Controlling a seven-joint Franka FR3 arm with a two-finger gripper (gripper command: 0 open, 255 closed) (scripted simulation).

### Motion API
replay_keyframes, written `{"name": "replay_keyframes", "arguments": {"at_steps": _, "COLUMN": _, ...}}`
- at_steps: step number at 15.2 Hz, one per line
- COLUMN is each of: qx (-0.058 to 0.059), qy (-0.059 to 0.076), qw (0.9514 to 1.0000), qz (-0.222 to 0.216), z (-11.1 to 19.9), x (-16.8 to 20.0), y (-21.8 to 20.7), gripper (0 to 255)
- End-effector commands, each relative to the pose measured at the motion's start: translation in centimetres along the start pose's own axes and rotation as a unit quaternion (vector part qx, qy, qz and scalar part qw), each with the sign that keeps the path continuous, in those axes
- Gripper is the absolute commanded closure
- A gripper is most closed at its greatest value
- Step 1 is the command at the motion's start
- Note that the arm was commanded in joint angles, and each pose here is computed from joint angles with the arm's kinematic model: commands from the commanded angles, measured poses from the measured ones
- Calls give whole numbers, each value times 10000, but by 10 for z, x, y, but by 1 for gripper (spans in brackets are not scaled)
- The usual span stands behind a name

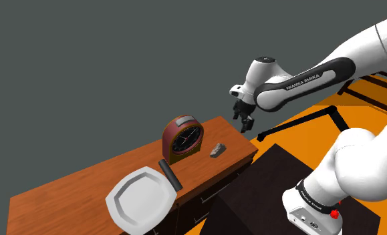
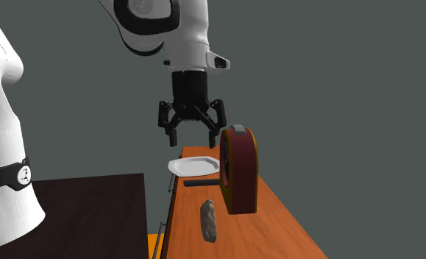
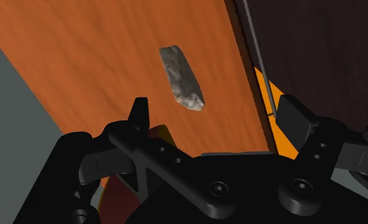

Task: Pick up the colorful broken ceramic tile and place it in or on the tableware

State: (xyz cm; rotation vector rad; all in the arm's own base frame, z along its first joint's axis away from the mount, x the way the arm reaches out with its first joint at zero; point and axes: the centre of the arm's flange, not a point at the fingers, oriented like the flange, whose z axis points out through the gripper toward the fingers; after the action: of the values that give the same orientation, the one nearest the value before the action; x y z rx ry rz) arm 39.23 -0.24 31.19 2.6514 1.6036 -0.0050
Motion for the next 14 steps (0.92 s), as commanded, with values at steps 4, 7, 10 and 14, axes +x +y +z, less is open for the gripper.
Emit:
{"name": "replay_keyframes", "arguments": {"at_steps": 4, "qx": -66, "qy": 150, "qw": 9930, "qz": -1170, "z": 60, "x": 27, "y": 3, "gripper": 0}}
{"name": "replay_keyframes", "arguments": {"at_steps": 7, "qx": -95, "qy": 237, "qw": 9824, "qz": -1850, "z": 95, "x": 43, "y": 3, "gripper": 0}}
{"name": "replay_keyframes", "arguments": {"at_steps": 10, "qx": -117, "qy": 302, "qw": 9710, "qz": -2368, "z": 122, "x": 56, "y": 1, "gripper": 0}}
{"name": "replay_keyframes", "arguments": {"at_steps": 14, "qx": -117, "qy": 302, "qw": 9710, "qz": -2368, "z": 143, "x": 57, "y": 2, "gripper": 0}}
